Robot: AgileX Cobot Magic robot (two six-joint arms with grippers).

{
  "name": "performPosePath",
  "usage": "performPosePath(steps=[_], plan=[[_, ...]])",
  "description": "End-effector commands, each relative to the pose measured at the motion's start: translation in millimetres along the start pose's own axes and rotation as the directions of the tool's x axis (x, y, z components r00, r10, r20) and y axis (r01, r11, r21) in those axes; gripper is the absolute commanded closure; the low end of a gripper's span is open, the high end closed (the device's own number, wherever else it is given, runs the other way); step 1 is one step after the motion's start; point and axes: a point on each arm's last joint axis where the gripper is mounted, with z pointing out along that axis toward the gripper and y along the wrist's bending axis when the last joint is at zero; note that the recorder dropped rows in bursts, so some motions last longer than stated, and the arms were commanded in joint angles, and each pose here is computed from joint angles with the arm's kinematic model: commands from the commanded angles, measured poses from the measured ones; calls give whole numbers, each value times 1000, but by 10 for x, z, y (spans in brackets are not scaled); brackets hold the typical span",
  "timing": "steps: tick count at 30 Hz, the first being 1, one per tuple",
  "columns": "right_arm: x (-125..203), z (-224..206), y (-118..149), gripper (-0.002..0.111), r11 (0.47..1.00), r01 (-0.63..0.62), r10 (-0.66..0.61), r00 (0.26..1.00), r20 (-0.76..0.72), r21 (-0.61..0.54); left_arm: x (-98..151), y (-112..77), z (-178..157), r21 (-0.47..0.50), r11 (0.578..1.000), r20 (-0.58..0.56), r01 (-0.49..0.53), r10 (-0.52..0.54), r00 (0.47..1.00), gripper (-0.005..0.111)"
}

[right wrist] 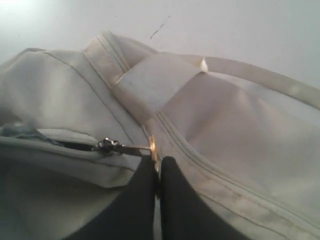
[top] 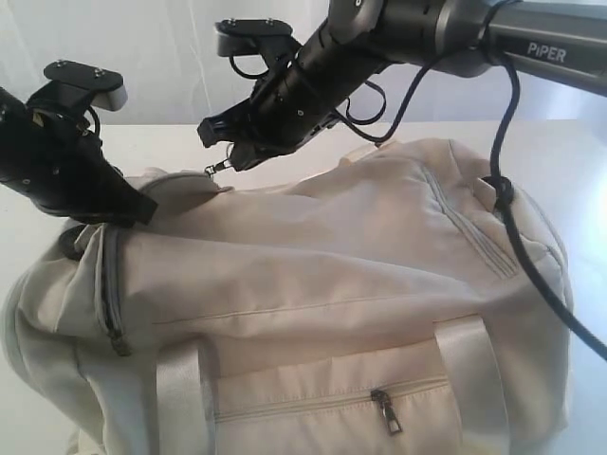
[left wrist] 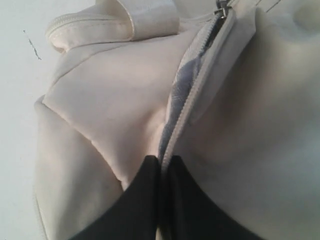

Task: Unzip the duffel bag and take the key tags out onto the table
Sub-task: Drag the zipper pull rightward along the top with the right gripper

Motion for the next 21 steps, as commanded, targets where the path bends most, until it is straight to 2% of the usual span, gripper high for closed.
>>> performPosePath(steps=[1, 21], plan=[[-86, -260, -241, 108, 995, 3, -9, 998, 61, 97, 67, 13, -17, -8, 1000, -67, -18, 18, 998, 107], [-5, -715, -750, 108, 967, -55, 53, 998, 17, 250, 66, 11, -17, -6, 1000, -66, -14, 13, 998, 107]])
